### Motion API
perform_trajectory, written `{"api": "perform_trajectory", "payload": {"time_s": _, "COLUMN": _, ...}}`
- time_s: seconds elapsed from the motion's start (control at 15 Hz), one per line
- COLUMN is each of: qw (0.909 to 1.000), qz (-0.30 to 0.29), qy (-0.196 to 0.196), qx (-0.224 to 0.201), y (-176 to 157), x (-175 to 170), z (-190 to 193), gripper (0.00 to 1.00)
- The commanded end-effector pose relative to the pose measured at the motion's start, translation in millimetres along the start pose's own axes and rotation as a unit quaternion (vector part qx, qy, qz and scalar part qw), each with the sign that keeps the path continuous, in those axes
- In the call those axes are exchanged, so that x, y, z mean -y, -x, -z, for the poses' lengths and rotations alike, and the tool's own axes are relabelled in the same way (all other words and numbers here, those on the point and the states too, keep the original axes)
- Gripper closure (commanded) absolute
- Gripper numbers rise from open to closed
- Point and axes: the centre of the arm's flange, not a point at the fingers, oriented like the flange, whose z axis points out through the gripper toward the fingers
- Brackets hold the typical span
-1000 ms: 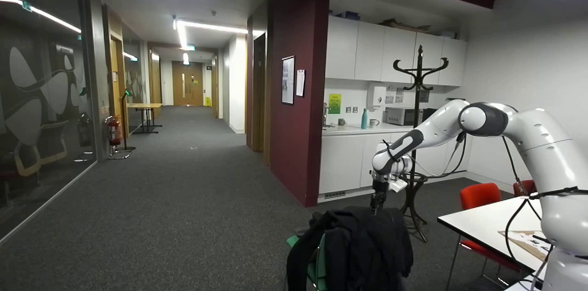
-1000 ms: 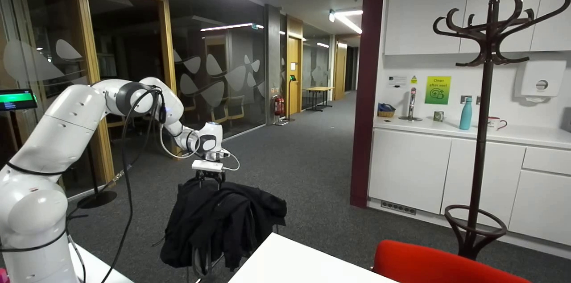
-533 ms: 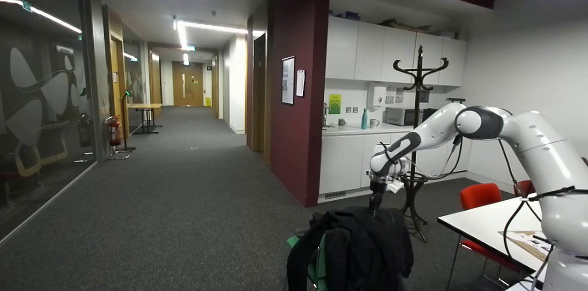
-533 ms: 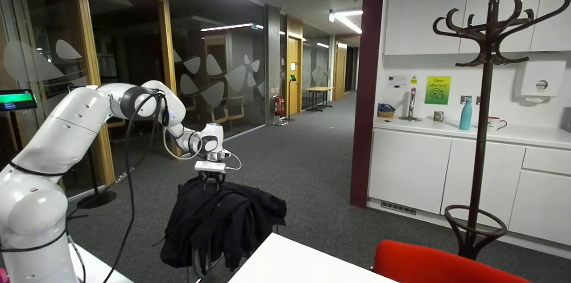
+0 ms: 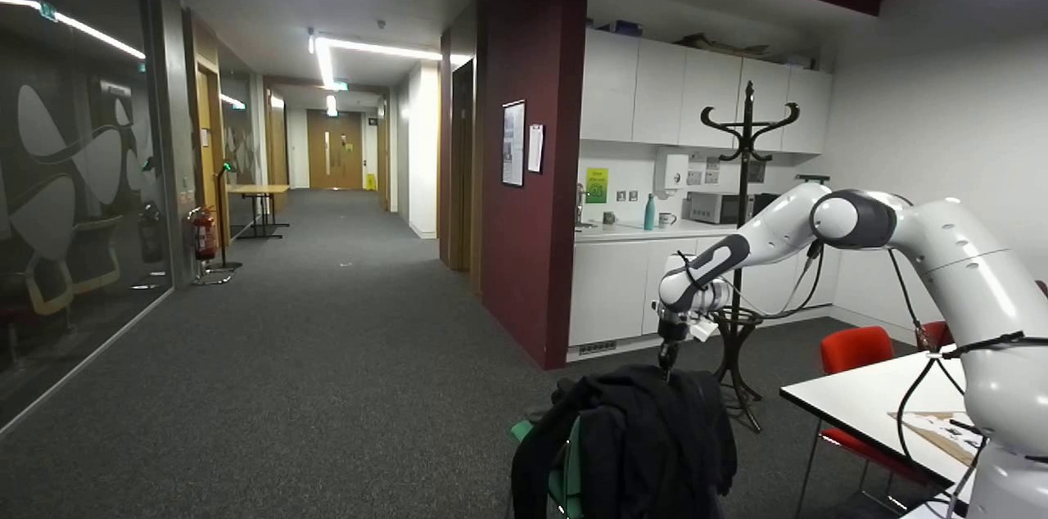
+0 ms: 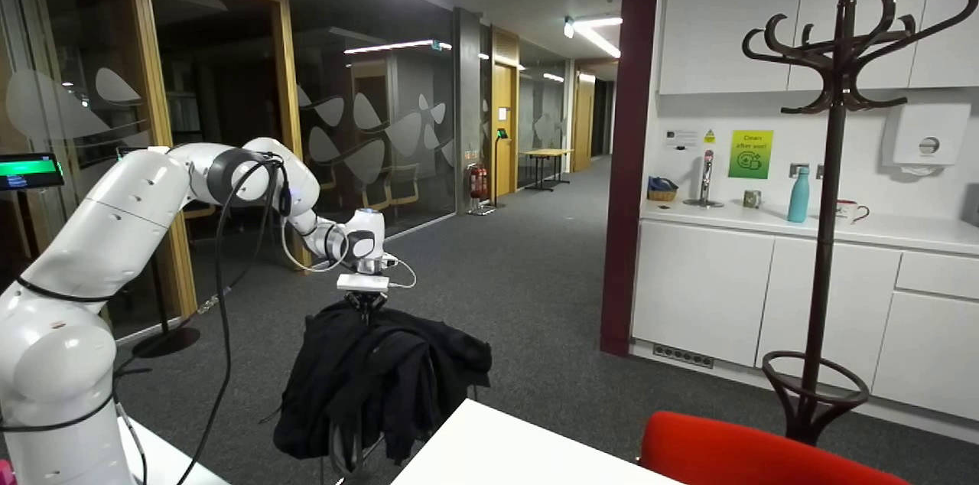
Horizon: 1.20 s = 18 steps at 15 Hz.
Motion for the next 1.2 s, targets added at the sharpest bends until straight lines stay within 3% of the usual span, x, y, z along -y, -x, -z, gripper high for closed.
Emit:
{"api": "perform_trajectory", "payload": {"time_s": 0.0, "qw": 0.9999, "qz": 0.015, "qy": 0.006, "qx": 0.002, "y": -5, "x": -8, "z": 16, "gripper": 1.00}}
{"api": "perform_trajectory", "payload": {"time_s": 0.27, "qw": 0.9990, "qz": 0.029, "qy": 0.029, "qx": 0.020, "y": -8, "x": -9, "z": 39, "gripper": 0.99}}
{"api": "perform_trajectory", "payload": {"time_s": 0.47, "qw": 0.9968, "qz": 0.041, "qy": 0.062, "qx": 0.030, "y": -8, "x": -13, "z": 77, "gripper": 0.99}}
{"api": "perform_trajectory", "payload": {"time_s": 0.87, "qw": 0.9863, "qz": 0.044, "qy": 0.157, "qx": -0.024, "y": 10, "x": -19, "z": 193, "gripper": 0.99}}
{"api": "perform_trajectory", "payload": {"time_s": 1.13, "qw": 0.9769, "qz": 0.025, "qy": 0.208, "qx": -0.042, "y": 35, "x": -31, "z": 249, "gripper": 0.99}}
